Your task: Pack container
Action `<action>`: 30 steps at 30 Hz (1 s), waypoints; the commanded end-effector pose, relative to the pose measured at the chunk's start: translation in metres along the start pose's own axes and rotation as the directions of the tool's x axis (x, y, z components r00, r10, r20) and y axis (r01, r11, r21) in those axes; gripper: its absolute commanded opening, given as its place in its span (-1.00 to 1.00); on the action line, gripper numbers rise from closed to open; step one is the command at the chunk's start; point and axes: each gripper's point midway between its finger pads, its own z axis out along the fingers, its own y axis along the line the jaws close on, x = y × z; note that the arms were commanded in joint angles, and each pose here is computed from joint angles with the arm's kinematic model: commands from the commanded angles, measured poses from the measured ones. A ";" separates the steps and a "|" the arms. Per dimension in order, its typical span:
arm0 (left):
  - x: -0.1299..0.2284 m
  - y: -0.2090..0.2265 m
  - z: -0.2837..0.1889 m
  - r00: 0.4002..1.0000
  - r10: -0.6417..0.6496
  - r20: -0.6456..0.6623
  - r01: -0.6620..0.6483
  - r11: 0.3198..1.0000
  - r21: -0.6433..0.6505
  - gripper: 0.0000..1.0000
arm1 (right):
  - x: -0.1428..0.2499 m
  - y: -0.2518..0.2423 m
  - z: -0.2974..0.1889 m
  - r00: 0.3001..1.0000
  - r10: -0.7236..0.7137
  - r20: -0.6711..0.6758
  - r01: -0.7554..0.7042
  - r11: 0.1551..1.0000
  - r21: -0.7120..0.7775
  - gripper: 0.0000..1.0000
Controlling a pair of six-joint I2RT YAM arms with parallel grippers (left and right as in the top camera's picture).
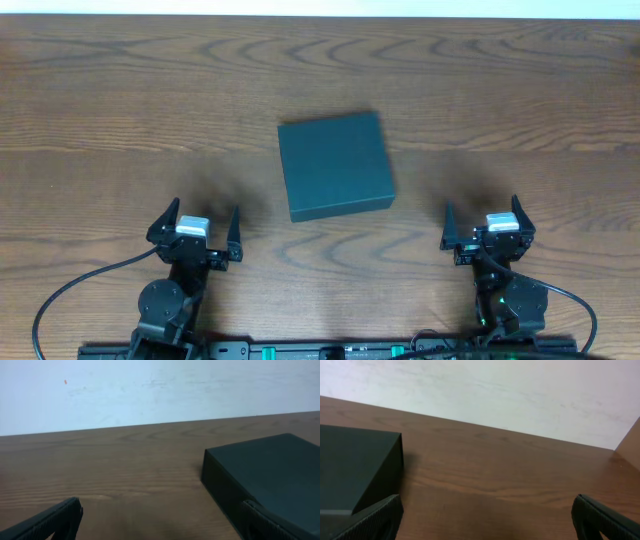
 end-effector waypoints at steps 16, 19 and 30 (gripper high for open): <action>0.017 -0.004 0.001 0.998 -0.038 -0.045 0.039 0.999 0.019 0.97 | 0.001 0.001 0.000 1.000 -0.012 0.002 0.012 1.000 -0.002 0.98; 0.017 -0.004 0.001 0.998 -0.038 -0.048 0.039 0.999 0.019 0.97 | 0.000 0.001 0.000 1.000 -0.012 0.002 0.012 1.000 -0.002 0.99; 0.017 -0.004 0.001 0.998 -0.038 -0.048 0.039 0.999 0.019 0.97 | 0.001 0.001 0.000 1.000 -0.012 0.002 0.012 1.000 -0.002 0.99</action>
